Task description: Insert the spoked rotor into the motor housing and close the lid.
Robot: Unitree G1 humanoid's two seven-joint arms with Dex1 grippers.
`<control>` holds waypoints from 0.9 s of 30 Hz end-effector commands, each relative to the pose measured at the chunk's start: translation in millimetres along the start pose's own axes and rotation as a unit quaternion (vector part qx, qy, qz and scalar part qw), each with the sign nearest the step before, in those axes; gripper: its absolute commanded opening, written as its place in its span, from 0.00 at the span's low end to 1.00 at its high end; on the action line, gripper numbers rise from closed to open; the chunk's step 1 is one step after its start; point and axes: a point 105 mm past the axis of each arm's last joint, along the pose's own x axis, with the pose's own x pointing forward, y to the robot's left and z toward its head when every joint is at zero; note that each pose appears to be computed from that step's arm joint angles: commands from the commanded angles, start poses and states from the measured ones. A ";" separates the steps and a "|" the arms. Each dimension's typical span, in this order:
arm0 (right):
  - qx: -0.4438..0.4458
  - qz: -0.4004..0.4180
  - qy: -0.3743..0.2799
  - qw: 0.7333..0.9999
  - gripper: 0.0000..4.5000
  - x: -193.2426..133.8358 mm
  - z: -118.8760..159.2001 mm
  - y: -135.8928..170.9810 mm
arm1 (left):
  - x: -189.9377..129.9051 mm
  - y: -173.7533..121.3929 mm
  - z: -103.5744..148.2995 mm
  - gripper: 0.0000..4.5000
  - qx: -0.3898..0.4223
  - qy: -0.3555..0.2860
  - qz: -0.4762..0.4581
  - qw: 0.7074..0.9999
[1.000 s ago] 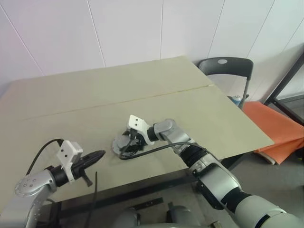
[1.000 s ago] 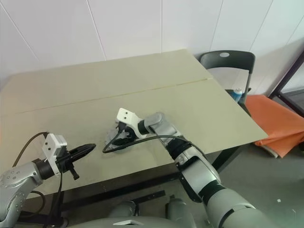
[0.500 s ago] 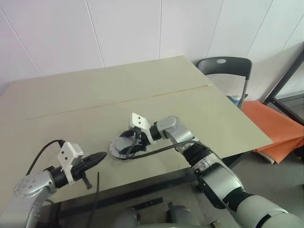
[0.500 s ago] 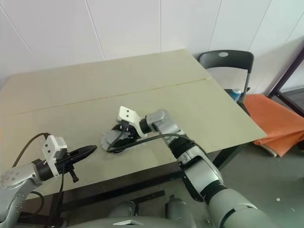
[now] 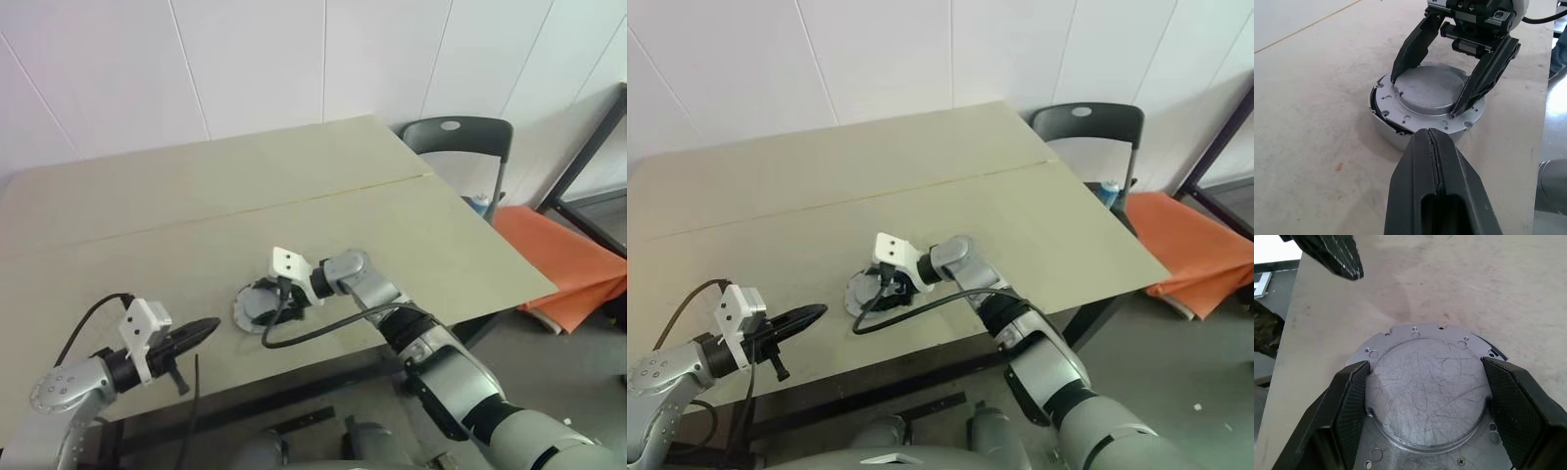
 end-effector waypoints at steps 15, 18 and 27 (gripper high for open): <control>-0.005 -0.035 -0.046 0.998 0.72 0.2 32.9 -18.1 | 0.3 0.2 -7.6 0.00 0.001 0.001 0.005 1.000; -0.019 -0.041 -0.030 0.999 0.72 1.3 27.1 -17.9 | 0.4 -0.3 -7.9 0.00 0.000 0.001 0.004 1.000; -0.029 -0.038 -0.011 0.999 0.72 2.4 19.1 -16.0 | 0.3 1.6 -8.1 0.00 0.002 0.001 0.003 1.000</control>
